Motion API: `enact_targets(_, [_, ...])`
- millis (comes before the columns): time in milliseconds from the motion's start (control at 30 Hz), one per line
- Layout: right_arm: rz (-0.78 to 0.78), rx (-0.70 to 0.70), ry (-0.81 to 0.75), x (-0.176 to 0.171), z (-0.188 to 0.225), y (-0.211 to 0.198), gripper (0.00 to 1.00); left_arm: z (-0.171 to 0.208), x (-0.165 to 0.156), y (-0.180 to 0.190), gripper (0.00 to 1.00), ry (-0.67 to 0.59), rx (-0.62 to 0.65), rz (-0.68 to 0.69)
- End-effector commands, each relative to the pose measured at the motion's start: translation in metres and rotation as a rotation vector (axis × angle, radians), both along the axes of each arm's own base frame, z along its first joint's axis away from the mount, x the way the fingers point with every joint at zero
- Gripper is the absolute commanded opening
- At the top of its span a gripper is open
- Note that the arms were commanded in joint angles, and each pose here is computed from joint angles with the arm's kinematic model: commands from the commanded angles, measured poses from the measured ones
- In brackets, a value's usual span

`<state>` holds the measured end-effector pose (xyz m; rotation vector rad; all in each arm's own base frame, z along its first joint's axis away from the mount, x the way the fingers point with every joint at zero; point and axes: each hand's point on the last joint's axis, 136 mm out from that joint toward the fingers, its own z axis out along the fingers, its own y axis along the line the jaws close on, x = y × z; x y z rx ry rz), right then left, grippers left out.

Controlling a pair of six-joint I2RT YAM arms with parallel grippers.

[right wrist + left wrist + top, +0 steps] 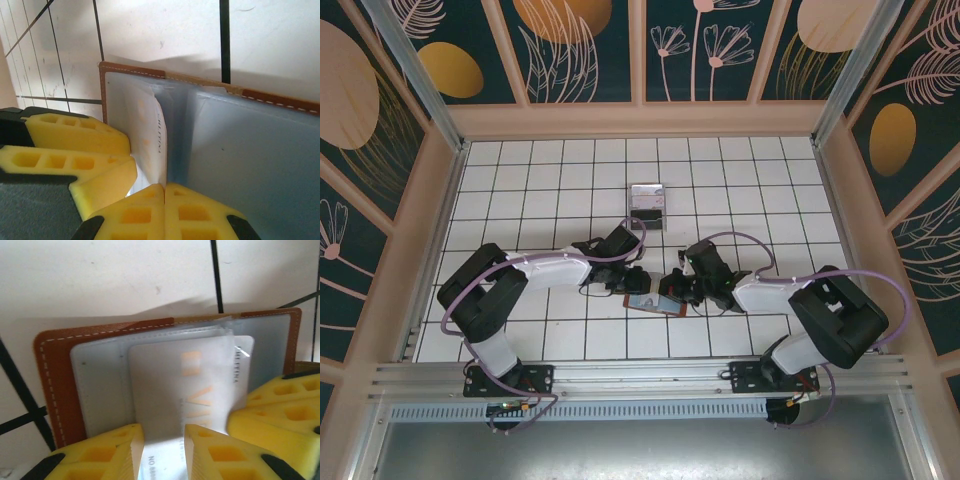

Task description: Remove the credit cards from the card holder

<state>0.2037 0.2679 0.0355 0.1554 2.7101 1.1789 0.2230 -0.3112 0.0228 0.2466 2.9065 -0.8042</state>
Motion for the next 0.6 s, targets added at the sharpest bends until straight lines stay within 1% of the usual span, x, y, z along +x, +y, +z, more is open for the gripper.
enact_targets(0, [-0.031, -0.1, 0.009, 0.001, -0.009, -0.016, 0.02, -0.028, -0.008, 0.033, 0.31, 0.036, 0.178, 0.017])
enact_targets(333, [-0.038, -0.138, 0.025, 0.0, -0.015, -0.021, 0.02, -0.029, -0.007, 0.039, 0.3, 0.032, 0.209, 0.023])
enact_targets(433, [-0.023, -0.108, 0.013, 0.001, -0.011, -0.016, 0.01, -0.023, -0.003, 0.037, 0.29, 0.014, 0.202, 0.028])
enact_targets(567, [-0.01, -0.06, 0.003, 0.002, -0.011, -0.008, 0.0, -0.004, 0.006, 0.027, 0.28, -0.026, 0.152, 0.035])
